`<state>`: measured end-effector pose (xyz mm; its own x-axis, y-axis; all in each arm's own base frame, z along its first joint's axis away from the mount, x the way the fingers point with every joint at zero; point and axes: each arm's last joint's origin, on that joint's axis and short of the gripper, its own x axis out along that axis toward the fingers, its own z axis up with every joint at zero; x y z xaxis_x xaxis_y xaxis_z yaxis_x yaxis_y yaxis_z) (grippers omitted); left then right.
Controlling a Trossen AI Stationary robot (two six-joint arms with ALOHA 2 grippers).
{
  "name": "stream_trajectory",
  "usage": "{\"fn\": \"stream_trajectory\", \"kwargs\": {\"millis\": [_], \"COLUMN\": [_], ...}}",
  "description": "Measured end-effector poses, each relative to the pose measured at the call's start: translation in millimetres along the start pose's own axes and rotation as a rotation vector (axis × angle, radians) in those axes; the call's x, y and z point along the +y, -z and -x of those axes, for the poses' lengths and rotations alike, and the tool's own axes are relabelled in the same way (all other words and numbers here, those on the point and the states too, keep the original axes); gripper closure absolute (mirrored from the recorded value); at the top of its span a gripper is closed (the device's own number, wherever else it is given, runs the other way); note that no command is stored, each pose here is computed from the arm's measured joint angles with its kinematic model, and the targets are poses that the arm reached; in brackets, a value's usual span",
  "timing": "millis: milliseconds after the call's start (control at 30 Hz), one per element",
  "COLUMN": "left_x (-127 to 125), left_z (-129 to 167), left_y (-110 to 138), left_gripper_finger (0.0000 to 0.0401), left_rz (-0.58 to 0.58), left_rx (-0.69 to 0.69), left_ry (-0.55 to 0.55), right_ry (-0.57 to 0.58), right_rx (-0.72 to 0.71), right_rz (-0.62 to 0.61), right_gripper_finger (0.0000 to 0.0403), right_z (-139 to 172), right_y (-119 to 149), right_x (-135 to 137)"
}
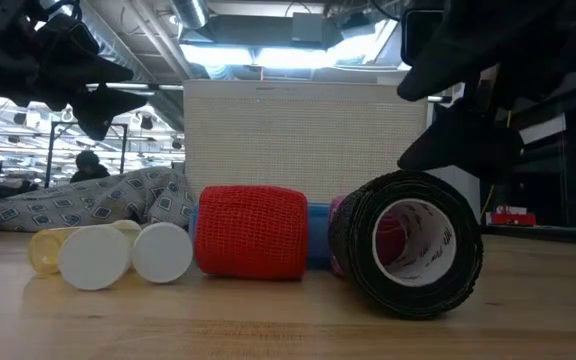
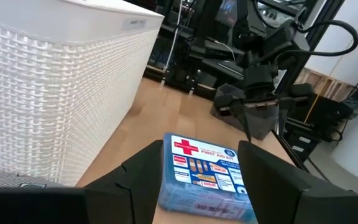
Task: Pick & place medical supplies in basket/bin
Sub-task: Put the pink bandage into the black bin
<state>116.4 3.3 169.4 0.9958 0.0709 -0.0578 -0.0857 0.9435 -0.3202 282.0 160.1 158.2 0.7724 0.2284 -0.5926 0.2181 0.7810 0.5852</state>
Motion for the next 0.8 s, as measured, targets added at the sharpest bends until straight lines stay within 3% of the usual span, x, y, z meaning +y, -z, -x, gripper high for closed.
{"fn": "stream_trajectory", "kwargs": {"millis": [267,800], "left_x": [0.0,0.0], "left_z": [0.0,0.0], "left_y": [0.1,0.2], "left_gripper_finger": [0.0198,0.0197], "left_rz": [0.003,0.022], "left_rx": [0.002,0.003], "left_ry": [0.001,0.002], "right_ry": [0.057,0.041], "right_rx": [0.060,0.029], "right_rz": [-0.098,-0.123], "right_gripper_finger": [0.0137,0.0137], "right_z": [1.1,2.3], "right_y": [7.9,13.9], "right_x": [-3.8,3.1]}}
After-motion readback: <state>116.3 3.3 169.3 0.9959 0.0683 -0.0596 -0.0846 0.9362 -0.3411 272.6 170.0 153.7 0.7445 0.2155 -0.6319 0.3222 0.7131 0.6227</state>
